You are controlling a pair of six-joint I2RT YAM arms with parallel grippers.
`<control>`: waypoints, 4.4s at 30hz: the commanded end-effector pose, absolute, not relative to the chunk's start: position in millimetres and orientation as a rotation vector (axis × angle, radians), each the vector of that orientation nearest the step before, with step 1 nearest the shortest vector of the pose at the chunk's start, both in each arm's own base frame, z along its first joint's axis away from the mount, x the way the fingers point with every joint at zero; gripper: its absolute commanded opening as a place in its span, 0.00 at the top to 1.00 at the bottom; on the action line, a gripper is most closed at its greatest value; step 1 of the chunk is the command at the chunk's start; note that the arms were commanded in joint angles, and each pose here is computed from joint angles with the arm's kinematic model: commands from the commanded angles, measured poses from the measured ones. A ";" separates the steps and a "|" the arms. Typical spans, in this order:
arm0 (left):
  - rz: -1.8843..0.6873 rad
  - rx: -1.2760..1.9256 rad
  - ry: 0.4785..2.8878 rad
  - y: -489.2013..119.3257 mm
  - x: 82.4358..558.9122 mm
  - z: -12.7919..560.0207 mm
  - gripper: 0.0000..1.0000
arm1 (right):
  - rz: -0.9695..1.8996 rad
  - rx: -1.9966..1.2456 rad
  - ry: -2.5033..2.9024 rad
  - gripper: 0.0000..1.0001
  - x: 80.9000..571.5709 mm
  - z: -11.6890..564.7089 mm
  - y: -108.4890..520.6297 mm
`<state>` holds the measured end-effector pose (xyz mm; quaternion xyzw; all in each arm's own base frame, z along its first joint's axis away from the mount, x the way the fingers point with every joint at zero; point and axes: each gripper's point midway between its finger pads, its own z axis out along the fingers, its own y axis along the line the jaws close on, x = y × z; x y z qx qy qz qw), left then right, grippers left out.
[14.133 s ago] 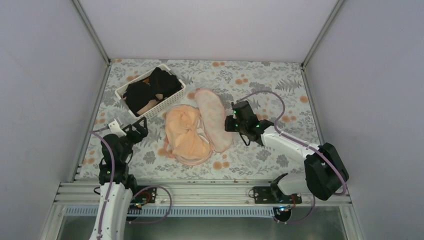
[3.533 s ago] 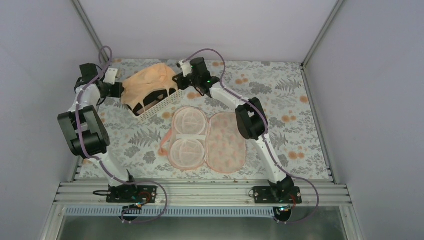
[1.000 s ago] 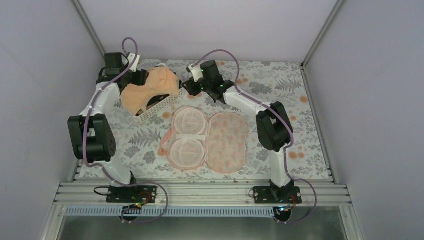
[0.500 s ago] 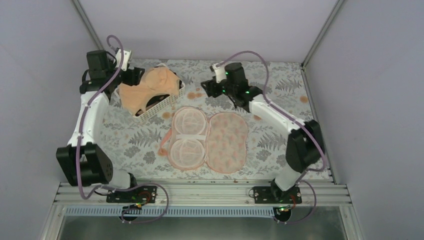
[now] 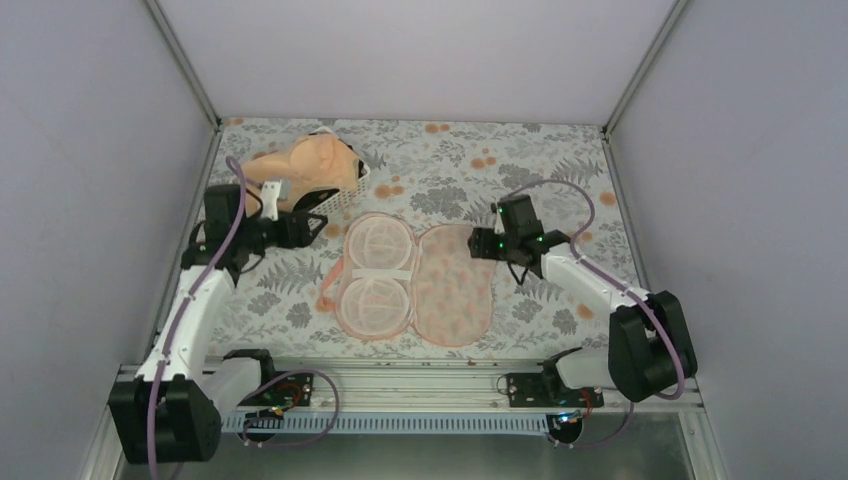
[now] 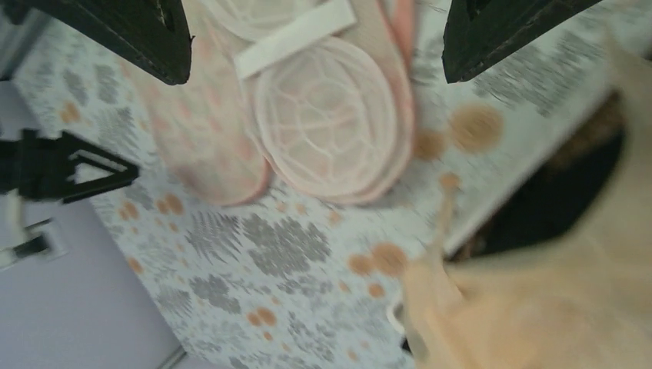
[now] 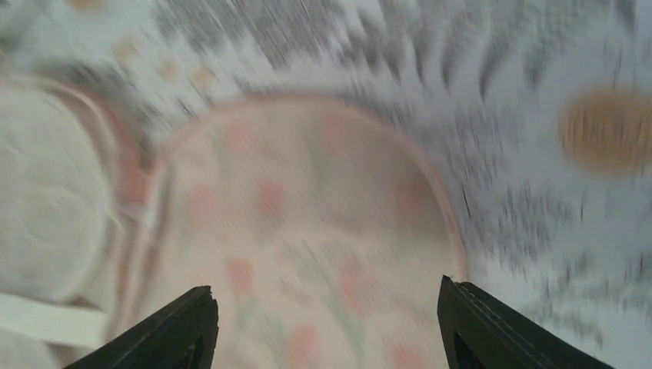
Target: Unzip the laundry bag and remove the bra
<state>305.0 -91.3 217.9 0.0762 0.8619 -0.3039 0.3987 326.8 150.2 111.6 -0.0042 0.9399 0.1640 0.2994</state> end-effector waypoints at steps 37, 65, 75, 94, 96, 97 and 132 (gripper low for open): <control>-1.053 -0.165 2.603 -140.0 231.4 29.8 0.62 | 0.621 0.014 2.499 0.96 293.4 120.3 155.4; -1.245 0.090 2.573 -205.0 247.3 39.9 0.98 | 1.125 -0.219 2.360 0.96 282.3 192.6 351.3; -1.272 0.125 2.573 -214.1 244.3 39.1 0.98 | 1.036 -0.180 2.429 0.96 310.3 130.6 381.5; -1.253 0.145 2.574 -215.9 247.8 38.7 0.98 | 1.025 -0.253 2.529 0.95 285.5 85.4 409.0; -1.251 0.150 2.567 -216.2 249.1 41.0 0.98 | 1.020 -0.250 2.523 0.86 288.4 87.9 410.2; -1.244 0.152 2.563 -216.1 250.5 42.2 0.98 | 1.015 -0.252 2.521 0.78 289.6 89.8 410.9; -0.277 0.353 2.055 -91.9 379.2 192.8 0.13 | 0.291 -0.292 1.685 0.00 336.2 269.3 138.3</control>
